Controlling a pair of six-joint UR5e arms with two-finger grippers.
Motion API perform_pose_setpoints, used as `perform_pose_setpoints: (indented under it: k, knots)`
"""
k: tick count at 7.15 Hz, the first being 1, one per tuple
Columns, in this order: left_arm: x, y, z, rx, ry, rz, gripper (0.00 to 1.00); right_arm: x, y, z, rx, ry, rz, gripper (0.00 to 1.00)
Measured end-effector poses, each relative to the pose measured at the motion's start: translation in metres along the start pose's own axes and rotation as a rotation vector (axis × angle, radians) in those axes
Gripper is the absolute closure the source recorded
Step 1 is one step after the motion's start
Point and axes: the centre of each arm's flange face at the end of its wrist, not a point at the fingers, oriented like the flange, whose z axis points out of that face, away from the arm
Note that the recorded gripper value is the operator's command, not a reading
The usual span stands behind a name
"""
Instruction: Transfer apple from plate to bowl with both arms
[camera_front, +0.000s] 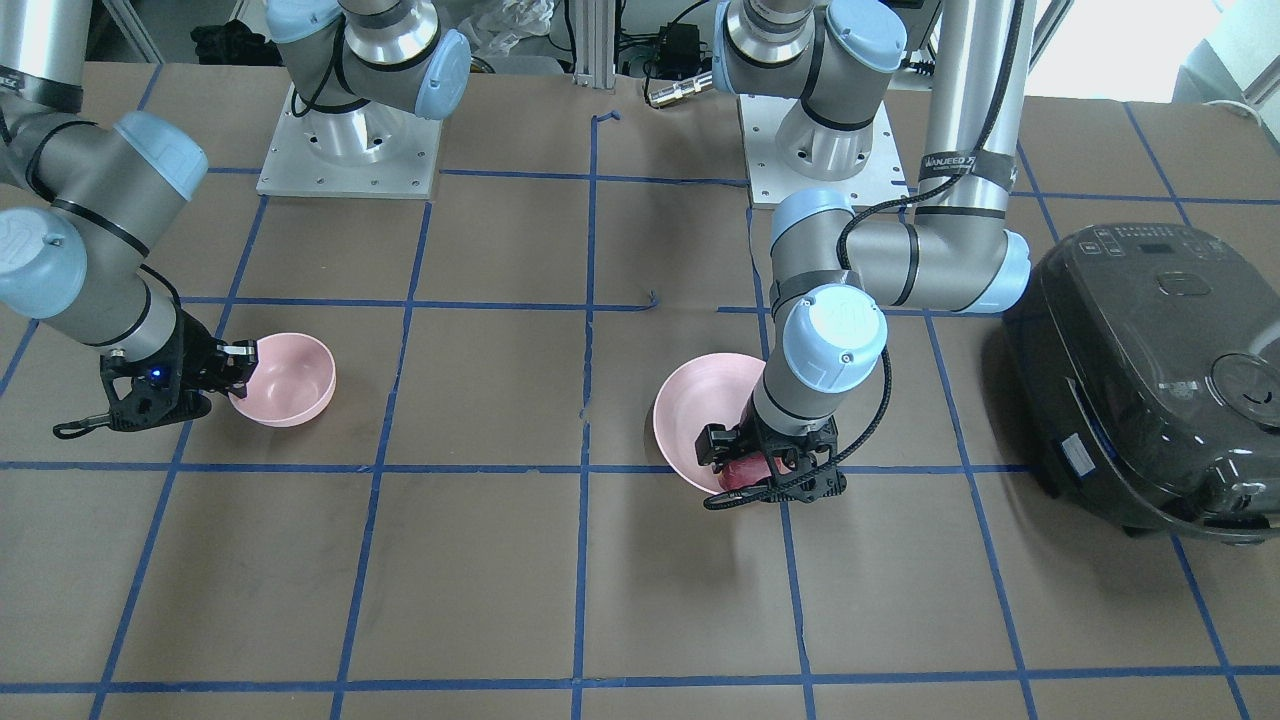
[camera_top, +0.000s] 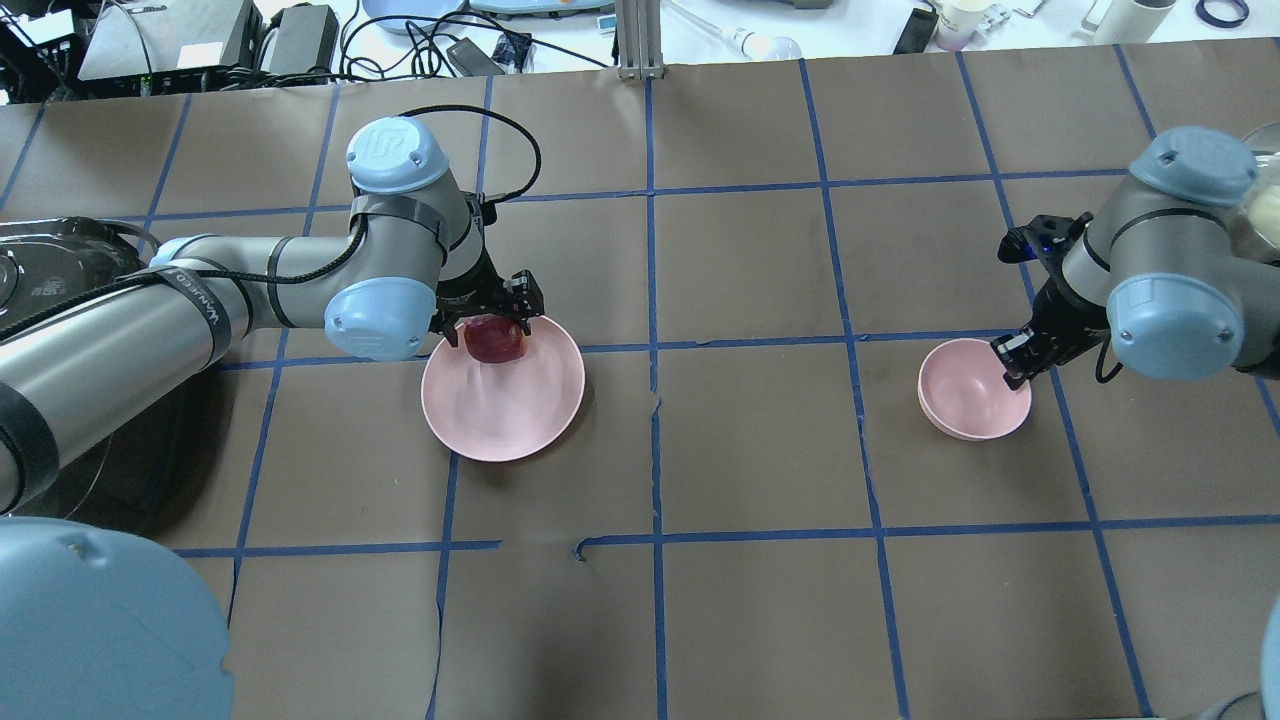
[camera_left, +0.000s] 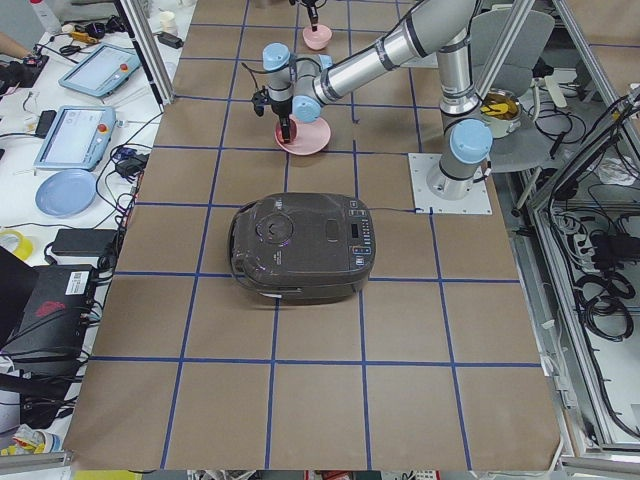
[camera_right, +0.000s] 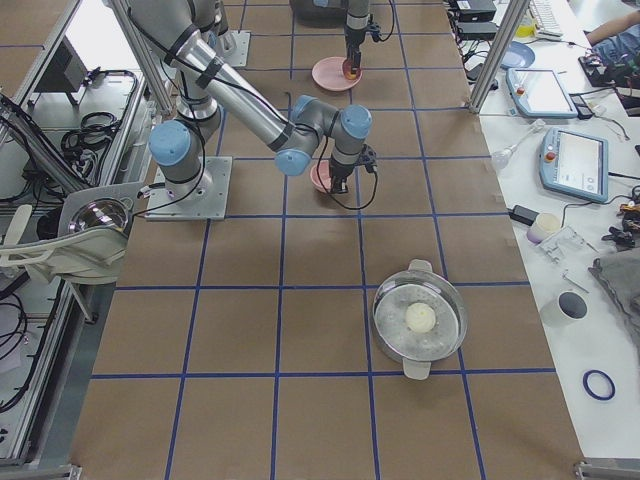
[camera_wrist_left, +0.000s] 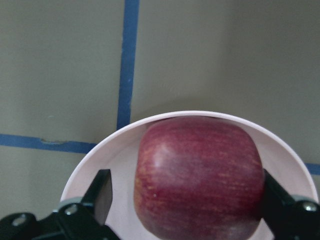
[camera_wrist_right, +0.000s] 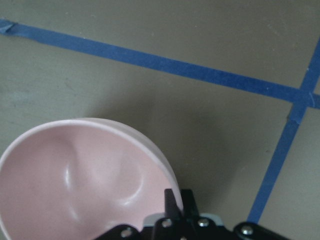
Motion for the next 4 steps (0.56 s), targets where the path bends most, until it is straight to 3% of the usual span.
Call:
perform_pose_setpoints:
  k: [1,2,4]
  knots:
    - [0.000,0.000,0.001,0.000,0.001,-0.003,0.42,-0.006,-0.006,-0.009,0.026,-0.035,0.000,1.00]
    - [0.000,0.000,0.002,-0.001,0.001,-0.005,0.61,-0.020,-0.016,-0.018,0.055,-0.077,-0.003,1.00]
    - [0.000,0.001,-0.002,0.003,-0.006,0.003,0.74,-0.094,-0.040,-0.022,0.060,-0.105,0.038,1.00]
